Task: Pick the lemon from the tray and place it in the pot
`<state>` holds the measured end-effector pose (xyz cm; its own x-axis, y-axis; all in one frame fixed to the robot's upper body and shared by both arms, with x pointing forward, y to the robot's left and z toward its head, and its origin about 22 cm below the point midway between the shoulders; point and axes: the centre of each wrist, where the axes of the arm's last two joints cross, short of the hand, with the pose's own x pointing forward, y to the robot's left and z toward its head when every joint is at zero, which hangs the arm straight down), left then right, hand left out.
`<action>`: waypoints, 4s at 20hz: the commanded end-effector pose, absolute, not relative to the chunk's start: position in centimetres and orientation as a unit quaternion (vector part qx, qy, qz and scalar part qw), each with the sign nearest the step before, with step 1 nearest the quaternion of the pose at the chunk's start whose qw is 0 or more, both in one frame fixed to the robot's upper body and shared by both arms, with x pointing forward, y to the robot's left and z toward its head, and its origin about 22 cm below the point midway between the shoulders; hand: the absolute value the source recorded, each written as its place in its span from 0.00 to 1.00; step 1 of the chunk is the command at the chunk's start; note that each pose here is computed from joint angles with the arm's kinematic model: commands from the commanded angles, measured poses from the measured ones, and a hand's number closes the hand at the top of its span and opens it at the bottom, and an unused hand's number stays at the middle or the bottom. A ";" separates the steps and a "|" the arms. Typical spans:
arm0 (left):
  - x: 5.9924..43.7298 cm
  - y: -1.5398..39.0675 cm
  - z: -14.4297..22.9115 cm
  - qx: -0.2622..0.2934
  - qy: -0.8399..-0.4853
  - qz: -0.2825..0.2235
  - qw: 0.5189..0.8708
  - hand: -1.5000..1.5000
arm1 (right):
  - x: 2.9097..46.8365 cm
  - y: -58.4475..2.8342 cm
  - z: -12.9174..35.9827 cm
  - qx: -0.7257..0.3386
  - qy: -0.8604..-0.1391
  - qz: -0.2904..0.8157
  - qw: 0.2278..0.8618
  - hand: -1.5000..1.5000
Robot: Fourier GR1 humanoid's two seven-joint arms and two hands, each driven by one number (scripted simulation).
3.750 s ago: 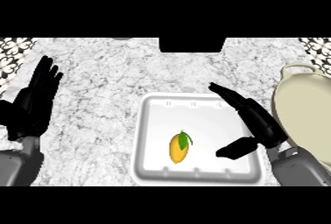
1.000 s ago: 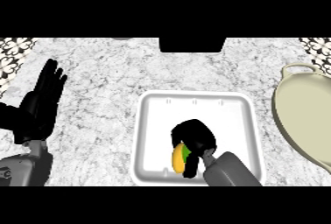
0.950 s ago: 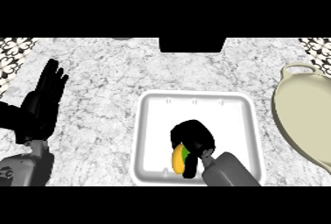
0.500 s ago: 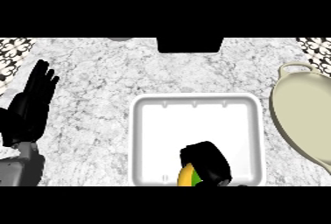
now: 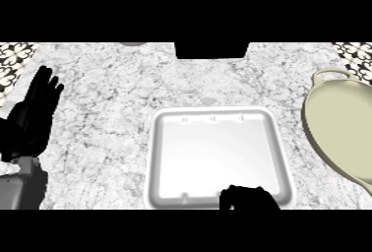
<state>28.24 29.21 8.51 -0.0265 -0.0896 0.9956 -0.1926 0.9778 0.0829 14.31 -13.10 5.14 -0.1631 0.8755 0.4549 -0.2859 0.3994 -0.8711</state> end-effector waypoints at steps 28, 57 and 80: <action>28.1 28.8 9.4 0.091 -0.727 0.035 0.679 0.50 | 19.4 -34.0 15.1 -0.456 -0.677 0.096 0.570 1.00; 28.6 27.9 8.6 0.086 -0.728 0.024 0.679 0.50 | 31.3 -45.0 2.7 -0.384 -0.643 0.116 0.653 0.00; 27.4 26.8 9.3 0.082 -0.722 0.033 0.686 0.50 | 17.7 -60.0 5.6 -0.280 -0.733 -0.066 0.616 0.00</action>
<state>28.35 27.94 8.45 -0.0449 -0.0848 0.9954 -0.1677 0.9829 0.0762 20.40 -58.46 5.48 -0.0757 0.3283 0.9415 0.4990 0.8300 -0.2493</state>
